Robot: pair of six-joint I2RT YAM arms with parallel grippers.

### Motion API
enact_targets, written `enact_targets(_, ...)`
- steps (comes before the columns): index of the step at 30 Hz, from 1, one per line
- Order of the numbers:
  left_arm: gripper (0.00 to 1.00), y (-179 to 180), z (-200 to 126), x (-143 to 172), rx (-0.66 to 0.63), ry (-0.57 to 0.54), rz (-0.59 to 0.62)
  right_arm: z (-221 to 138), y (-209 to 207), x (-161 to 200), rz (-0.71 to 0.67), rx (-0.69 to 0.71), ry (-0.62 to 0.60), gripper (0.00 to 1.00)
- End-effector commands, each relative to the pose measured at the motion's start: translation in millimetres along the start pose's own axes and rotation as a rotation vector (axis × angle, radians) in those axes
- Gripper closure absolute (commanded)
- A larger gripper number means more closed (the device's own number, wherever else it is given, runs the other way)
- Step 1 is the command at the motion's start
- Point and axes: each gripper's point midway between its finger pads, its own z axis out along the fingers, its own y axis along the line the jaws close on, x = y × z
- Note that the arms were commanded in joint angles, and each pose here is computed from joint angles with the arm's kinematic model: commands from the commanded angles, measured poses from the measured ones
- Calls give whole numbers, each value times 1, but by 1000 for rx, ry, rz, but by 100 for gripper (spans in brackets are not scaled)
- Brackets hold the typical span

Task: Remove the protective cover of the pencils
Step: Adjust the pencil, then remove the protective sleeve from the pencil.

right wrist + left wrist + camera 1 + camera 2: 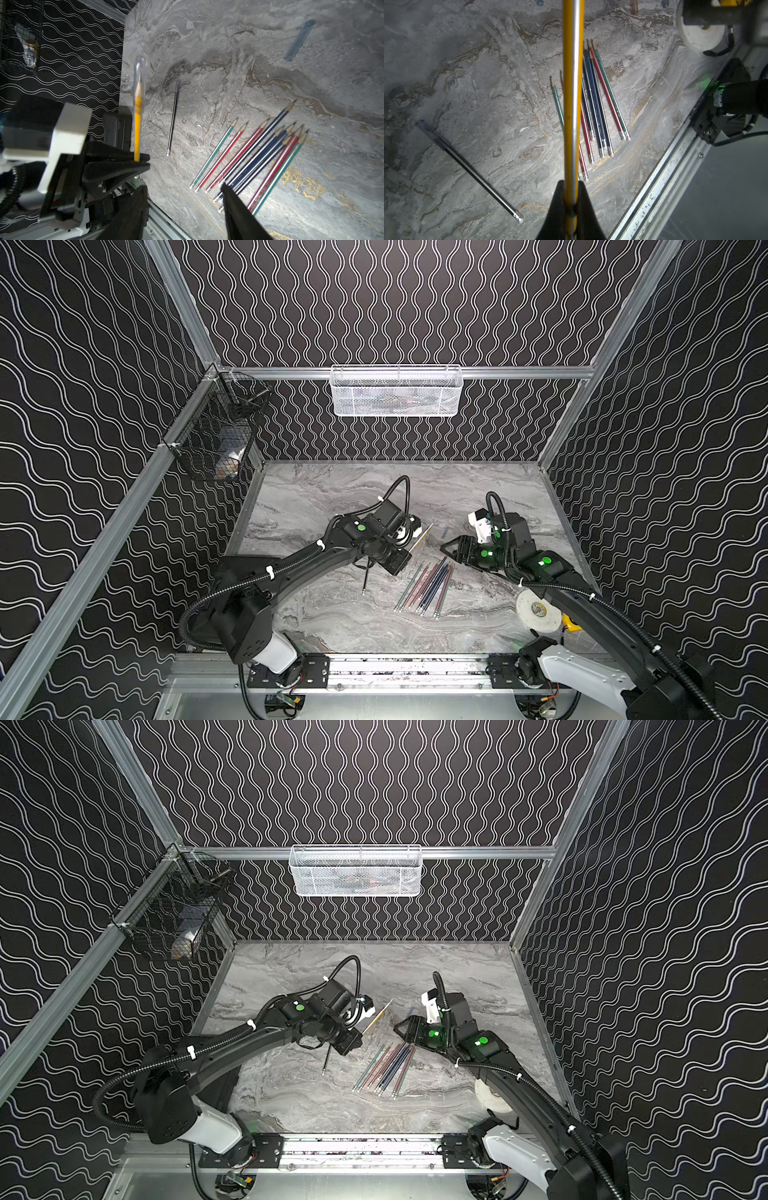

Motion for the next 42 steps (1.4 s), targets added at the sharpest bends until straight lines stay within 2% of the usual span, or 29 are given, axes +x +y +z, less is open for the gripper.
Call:
enact_targets(1,100,-3,-4,1,17,-2,36,1,12,-13,-33,-31,-25,42)
enact_targets(11,100,-6,-2,2,36,0,41,10,19,-38,73,-128,-9,44)
enact_targets(16,100,-3,-1,2,24,1,41,12,26,-48,87,-150,-19,55)
enact_targets(25,100,-5,3,3,41,15,35,24,28,-54,118,-184,-17,67)
enact_targets(36,100,-7,3,3,52,13,33,35,31,-62,107,-183,10,72)
enact_targets(39,100,-7,2,3,51,12,32,37,31,-62,114,-188,13,79)
enact_targets(42,100,-8,2,3,54,11,33,39,31,-62,127,-198,16,80)
